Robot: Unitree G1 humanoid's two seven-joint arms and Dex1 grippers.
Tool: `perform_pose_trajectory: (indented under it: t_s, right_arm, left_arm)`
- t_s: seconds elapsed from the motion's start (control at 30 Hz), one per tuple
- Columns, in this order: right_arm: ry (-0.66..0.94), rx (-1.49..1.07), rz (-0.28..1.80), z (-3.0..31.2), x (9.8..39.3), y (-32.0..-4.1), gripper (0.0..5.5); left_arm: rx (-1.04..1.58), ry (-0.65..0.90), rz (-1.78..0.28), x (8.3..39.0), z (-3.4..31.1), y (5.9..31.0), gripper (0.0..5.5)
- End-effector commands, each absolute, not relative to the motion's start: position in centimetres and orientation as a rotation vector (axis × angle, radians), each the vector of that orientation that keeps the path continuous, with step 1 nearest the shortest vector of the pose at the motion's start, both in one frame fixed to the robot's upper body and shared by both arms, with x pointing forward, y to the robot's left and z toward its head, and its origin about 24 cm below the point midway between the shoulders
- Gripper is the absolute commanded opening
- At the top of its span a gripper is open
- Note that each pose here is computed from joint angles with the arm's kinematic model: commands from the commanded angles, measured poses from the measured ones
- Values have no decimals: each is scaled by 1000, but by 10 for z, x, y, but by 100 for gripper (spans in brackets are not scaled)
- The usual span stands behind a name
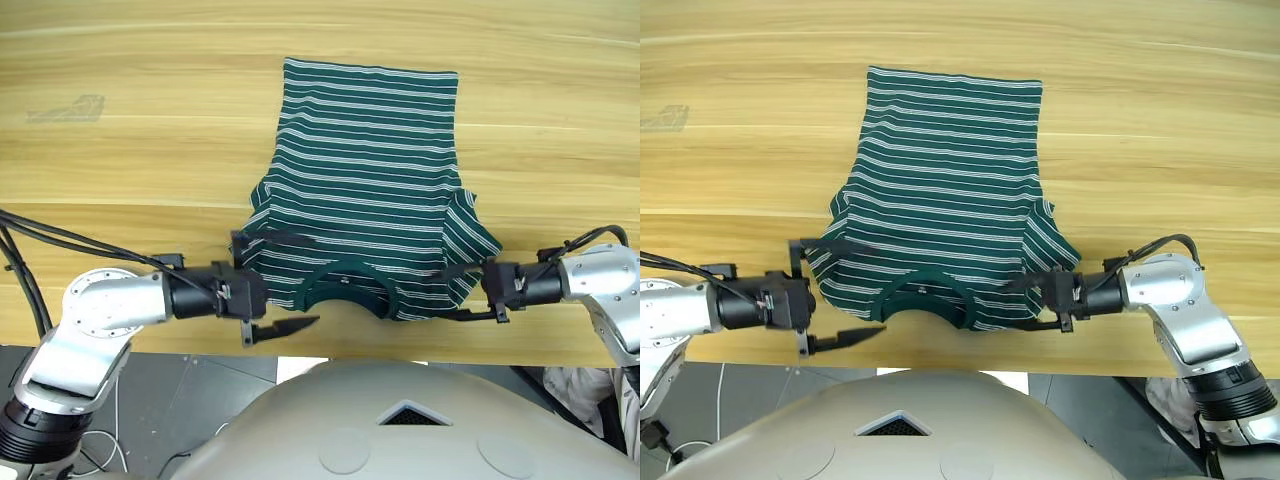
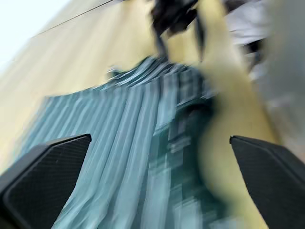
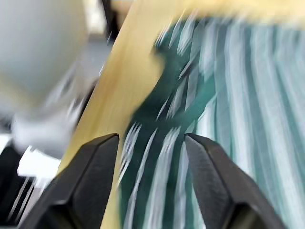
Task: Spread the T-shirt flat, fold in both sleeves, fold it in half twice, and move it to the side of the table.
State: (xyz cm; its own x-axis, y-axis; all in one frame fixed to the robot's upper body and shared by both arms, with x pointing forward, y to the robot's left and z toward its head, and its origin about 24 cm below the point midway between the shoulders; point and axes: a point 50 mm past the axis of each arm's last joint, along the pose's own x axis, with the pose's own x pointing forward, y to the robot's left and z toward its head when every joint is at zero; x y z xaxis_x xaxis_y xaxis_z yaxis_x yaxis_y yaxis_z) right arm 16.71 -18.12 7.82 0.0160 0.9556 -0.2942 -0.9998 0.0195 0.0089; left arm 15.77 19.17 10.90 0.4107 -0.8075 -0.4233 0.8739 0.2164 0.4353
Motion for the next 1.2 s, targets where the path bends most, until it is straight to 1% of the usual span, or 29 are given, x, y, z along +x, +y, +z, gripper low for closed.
perform_pose_trajectory:
  t_s: [0.03,0.1,0.2,0.27,0.37,0.43,0.5,0.57,0.67,0.73,0.83,1.03,1.1,1.2]
  right_arm:
    - [107,-168,1380,93,186,-173,253]
    - [89,-199,1319,93,193,-171,253]
    - [90,-342,1166,84,210,-170,253]
    - [108,-465,1115,74,215,-170,253]
    - [112,-548,1089,68,218,-169,253]
    - [127,-626,1075,62,219,-172,253]
    - [146,-699,1054,54,219,-176,253]
    - [166,-751,1052,47,217,-178,253]
    - [191,-811,1071,37,213,-179,253]
    - [202,-824,1076,34,210,-181,253]
    - [210,-831,1078,31,208,-183,253]
    - [204,-842,1091,29,207,-179,253]
    - [189,-848,1095,32,210,-177,253]
    - [150,-911,1058,42,222,-181,253]
  left_arm:
    - [922,18,-746,180,112,217,540]
    - [986,27,-671,176,104,223,540]
    - [1121,130,-634,168,78,235,540]
    - [1164,176,-675,159,69,236,540]
    - [1184,246,-752,146,60,239,540]
    - [1197,343,-815,129,53,250,540]
    - [1226,441,-828,116,53,268,540]
    - [1250,472,-781,115,61,283,540]
    - [1286,509,-750,115,67,297,540]
    - [1306,519,-746,115,67,302,540]
    - [1280,487,-769,118,58,293,540]
    - [1225,412,-800,124,52,278,540]
    - [1200,388,-821,125,47,269,540]
    - [1160,365,-870,121,42,256,540]
